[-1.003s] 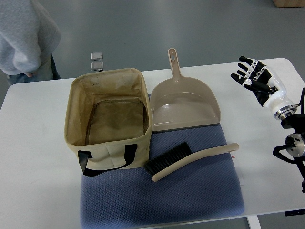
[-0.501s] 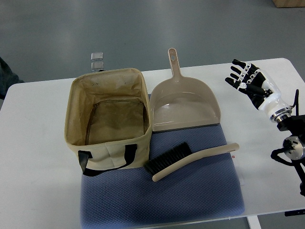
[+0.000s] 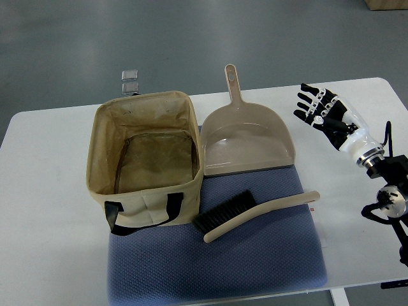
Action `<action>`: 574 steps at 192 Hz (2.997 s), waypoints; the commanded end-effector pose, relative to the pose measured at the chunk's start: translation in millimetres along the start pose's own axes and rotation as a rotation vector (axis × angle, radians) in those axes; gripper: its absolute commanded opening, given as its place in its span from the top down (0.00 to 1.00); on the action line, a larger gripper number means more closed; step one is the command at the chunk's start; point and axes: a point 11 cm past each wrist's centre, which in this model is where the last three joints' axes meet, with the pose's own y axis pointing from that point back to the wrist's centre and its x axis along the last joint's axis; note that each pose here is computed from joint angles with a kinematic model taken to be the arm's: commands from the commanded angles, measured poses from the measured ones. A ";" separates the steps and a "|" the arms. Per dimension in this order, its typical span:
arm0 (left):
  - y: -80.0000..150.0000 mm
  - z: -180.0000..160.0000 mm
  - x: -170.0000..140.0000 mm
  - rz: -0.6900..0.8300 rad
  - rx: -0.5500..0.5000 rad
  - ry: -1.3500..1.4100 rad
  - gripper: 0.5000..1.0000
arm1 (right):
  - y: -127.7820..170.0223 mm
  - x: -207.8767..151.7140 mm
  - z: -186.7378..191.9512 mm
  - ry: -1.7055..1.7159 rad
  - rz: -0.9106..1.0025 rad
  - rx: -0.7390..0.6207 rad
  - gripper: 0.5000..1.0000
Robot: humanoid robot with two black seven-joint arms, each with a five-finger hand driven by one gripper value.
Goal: Put pink broom in yellow bag with right hand
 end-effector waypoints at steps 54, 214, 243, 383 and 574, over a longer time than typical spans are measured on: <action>0.0 0.0 0.0 0.000 0.000 0.000 0.00 | -0.8 -10.4 1.2 0.035 -0.089 -0.026 0.15; 0.0 0.0 0.0 0.000 0.000 0.000 0.00 | -14.0 -73.3 -15.4 0.832 -0.706 -0.235 0.16; 0.0 0.0 0.0 0.000 0.000 0.000 0.00 | -14.2 -86.4 -7.1 1.037 -0.809 -0.241 0.17; 0.0 0.0 0.0 0.000 0.000 0.000 0.00 | 24.2 -66.6 25.9 1.447 -0.947 -0.241 0.19; 0.0 0.0 0.0 0.000 0.000 0.000 0.00 | 35.7 -65.9 44.4 1.515 -0.946 -0.222 0.91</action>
